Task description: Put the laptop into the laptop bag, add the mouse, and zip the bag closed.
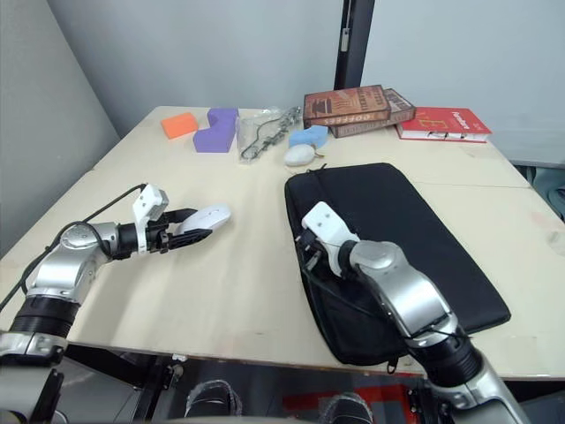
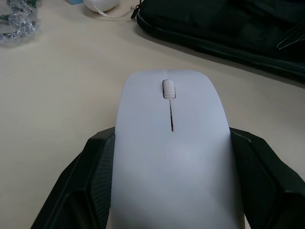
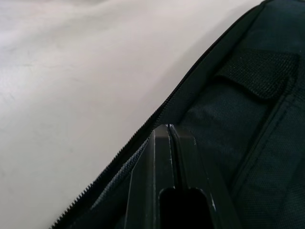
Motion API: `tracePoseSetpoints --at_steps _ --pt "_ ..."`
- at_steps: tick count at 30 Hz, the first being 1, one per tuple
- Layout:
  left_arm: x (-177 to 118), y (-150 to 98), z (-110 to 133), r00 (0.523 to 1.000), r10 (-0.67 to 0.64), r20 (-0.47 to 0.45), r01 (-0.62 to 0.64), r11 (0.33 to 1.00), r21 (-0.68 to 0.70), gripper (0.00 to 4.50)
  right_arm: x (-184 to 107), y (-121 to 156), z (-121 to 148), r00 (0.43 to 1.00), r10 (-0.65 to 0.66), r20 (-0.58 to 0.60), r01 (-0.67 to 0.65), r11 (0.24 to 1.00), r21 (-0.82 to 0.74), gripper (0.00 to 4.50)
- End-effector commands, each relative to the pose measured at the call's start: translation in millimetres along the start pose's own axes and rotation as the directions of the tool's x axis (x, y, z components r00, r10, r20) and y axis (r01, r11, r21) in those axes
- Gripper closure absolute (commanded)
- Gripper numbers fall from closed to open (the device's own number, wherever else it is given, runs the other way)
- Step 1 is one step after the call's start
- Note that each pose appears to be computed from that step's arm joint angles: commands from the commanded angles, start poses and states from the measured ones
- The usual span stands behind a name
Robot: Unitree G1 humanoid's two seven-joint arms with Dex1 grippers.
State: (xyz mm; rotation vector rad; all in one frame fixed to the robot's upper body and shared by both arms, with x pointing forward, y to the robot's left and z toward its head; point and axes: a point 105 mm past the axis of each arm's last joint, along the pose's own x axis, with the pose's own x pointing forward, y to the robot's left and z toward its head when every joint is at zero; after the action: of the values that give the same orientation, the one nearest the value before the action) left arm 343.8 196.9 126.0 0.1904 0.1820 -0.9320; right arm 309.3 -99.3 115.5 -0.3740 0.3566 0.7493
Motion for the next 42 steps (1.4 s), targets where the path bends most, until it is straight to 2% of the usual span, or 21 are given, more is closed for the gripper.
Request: tracePoseSetpoints --at_steps 1,3,4,9,13,20,29,30,39,42 --pt "0.8 0.3 10.8 0.999 -0.003 0.038 0.002 1.000 0.031 1.65 -9.1 5.0 23.5 0.995 0.030 0.093 -0.026 0.998 -0.050 4.47" --pt "1.4 0.7 10.7 0.999 -0.002 0.038 0.001 1.000 0.030 1.65 -8.8 6.0 25.8 0.994 0.030 0.102 -0.023 0.997 -0.070 4.47" --pt "1.5 0.5 10.7 0.999 -0.003 0.038 0.002 1.000 0.030 1.65 -8.1 8.2 27.9 0.993 0.036 0.111 -0.027 0.997 -0.076 3.92" --pt "1.1 -1.4 10.6 0.999 -0.004 0.041 0.003 1.000 0.023 1.65 -2.4 15.4 34.3 0.992 0.035 0.121 -0.018 0.989 -0.145 2.36" --pt "-1.1 -3.9 7.0 0.999 0.004 0.033 -0.004 1.000 0.006 1.65 13.6 17.7 24.0 0.999 -0.032 0.037 0.042 0.957 -0.286 1.00" --pt "-5.6 -6.8 4.3 1.000 0.011 0.023 -0.011 1.000 0.001 1.65 14.5 16.7 24.6 0.995 -0.095 0.008 0.091 0.925 -0.368 1.00" --pt "-8.2 -6.1 4.0 1.000 0.015 0.018 -0.015 1.000 0.002 1.65 13.9 12.0 10.7 0.987 -0.153 -0.045 0.120 0.899 -0.420 1.00" --pt "-8.3 -5.9 4.1 1.000 0.016 0.018 -0.016 1.000 0.002 1.65 13.7 11.1 10.6 0.987 -0.158 -0.042 0.126 0.901 -0.416 1.53" --pt "-4.8 -8.4 6.2 1.000 0.004 0.027 -0.004 1.000 -0.001 1.65 9.6 7.4 -1.6 0.984 -0.167 -0.057 0.144 0.948 -0.285 4.47" --pt "-5.0 -8.7 5.7 1.000 0.002 0.027 -0.002 1.000 -0.003 1.65 6.4 3.1 -3.3 0.982 -0.178 -0.057 0.156 0.949 -0.273 4.47"
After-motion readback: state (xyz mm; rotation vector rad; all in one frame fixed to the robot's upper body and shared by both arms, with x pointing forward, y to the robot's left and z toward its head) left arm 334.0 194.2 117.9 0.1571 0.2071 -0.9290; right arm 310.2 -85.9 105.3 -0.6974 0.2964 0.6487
